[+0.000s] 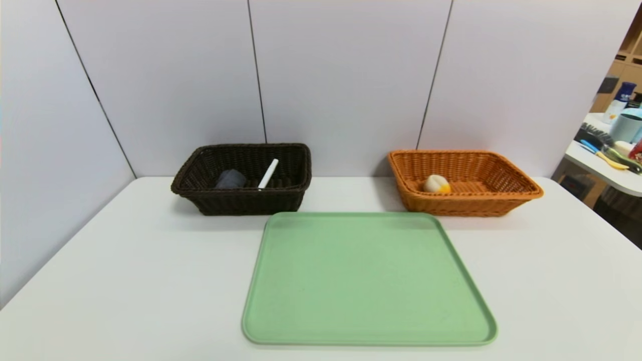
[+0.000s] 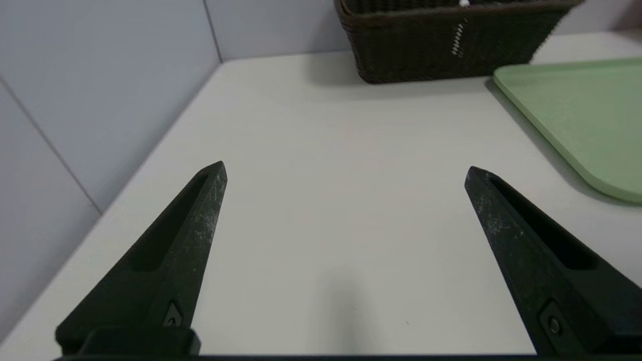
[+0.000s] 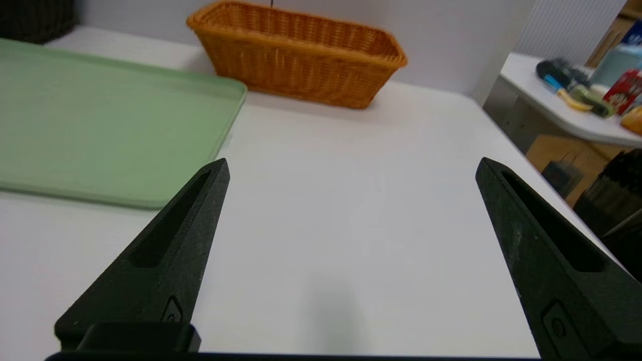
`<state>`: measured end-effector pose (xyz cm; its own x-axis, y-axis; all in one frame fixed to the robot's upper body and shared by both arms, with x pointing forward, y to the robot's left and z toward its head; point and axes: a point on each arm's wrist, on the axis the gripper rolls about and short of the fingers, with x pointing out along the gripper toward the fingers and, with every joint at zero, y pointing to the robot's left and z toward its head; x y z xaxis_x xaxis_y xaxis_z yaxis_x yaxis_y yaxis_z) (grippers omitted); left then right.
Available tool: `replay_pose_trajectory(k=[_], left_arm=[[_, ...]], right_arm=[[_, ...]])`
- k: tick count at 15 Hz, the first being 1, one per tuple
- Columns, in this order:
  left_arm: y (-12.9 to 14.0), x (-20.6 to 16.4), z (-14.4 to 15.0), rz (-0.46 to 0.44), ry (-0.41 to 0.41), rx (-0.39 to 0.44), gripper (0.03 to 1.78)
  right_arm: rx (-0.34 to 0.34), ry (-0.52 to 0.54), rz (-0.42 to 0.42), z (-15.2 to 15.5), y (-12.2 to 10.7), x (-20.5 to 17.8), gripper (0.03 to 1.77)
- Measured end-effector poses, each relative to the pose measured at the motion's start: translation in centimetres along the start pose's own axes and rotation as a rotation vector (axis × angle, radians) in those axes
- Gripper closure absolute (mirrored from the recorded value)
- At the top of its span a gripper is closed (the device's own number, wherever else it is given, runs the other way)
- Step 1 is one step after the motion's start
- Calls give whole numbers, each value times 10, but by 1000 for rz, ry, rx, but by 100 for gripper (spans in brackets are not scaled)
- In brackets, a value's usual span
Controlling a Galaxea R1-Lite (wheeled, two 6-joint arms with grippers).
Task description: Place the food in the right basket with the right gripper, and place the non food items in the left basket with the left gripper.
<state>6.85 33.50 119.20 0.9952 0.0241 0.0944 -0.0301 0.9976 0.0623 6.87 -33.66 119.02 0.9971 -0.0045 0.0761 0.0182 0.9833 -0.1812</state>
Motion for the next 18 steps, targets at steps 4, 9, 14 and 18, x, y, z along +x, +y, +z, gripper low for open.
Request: replay_pose_trajectory(k=[4,9,14,18], left_arm=[[-2,0,-9,-45,89,-73,12],[-1,0,-9,-27,89,-118,12],[-1,0,-9,-19,89,-138,12],[-1,0,-9,-18,89,-138,12]], right_arm=[[70,58,40,-6,2,0,10],[171,72,40,-7,2,0,10],[175,74,35,-8,2,0,10],[184,77,16,-8,2,0,10]])
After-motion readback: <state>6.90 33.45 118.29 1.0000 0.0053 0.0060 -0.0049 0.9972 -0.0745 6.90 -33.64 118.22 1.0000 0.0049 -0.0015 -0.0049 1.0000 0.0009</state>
